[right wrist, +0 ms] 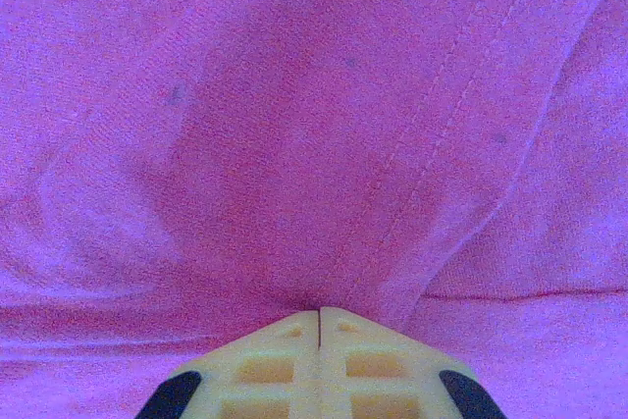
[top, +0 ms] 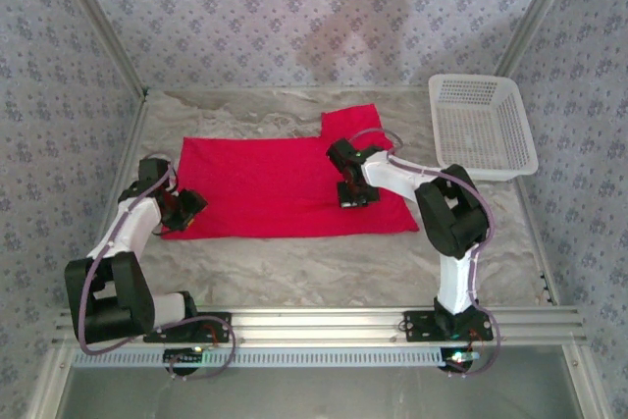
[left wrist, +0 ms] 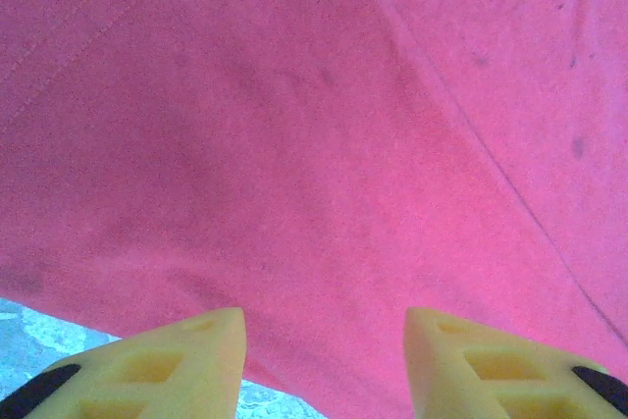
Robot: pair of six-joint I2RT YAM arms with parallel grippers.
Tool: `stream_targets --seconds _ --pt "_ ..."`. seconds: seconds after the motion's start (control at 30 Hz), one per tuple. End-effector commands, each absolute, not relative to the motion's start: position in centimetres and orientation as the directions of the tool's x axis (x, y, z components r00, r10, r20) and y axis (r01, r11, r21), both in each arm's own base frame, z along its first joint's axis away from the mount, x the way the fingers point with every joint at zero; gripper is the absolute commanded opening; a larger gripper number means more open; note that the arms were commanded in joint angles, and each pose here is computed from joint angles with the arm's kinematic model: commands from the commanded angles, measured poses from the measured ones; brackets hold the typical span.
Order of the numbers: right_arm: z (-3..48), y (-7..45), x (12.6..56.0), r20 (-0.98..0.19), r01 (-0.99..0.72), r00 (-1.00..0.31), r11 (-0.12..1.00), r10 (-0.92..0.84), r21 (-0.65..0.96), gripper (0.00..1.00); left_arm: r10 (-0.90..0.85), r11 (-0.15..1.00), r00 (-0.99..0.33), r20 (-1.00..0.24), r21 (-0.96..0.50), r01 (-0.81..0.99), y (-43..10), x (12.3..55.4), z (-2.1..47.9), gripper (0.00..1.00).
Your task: Fold the inside-out t-shirt
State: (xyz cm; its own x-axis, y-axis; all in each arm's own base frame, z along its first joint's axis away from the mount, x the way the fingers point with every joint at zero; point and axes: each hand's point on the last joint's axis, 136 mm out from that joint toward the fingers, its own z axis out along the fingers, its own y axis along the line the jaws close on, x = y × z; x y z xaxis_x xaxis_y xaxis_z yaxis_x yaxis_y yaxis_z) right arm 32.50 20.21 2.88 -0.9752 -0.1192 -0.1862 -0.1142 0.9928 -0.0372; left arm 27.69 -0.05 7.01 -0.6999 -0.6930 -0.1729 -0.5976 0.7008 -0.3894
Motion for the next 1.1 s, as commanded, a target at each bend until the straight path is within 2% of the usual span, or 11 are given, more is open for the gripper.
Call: stream_targets --seconds 0.0,0.73,0.9,1.07 --pt "3.3 19.5 32.6 -0.186 -0.104 -0.976 0.992 -0.116 -0.076 0.0 -0.685 0.711 -0.703 -0.19 -0.388 -0.587 0.0 27.8 7.7 0.46" --pt "8.6 19.5 33.5 -0.266 -0.078 -0.961 0.997 -0.079 -0.012 0.0 -0.684 0.71 -0.707 -0.178 -0.387 -0.589 -0.1 28.1 7.1 0.45" --pt "9.6 20.3 36.1 -0.307 -0.083 -0.948 0.997 -0.081 -0.004 0.0 -0.685 0.708 -0.706 -0.18 -0.391 -0.588 -0.1 28.3 7.1 0.45" --pt "8.9 22.2 41.4 -0.334 -0.122 -0.934 0.992 -0.129 -0.042 0.0 -0.683 0.709 -0.71 -0.174 -0.394 -0.585 -0.3 28.6 6.8 0.45"
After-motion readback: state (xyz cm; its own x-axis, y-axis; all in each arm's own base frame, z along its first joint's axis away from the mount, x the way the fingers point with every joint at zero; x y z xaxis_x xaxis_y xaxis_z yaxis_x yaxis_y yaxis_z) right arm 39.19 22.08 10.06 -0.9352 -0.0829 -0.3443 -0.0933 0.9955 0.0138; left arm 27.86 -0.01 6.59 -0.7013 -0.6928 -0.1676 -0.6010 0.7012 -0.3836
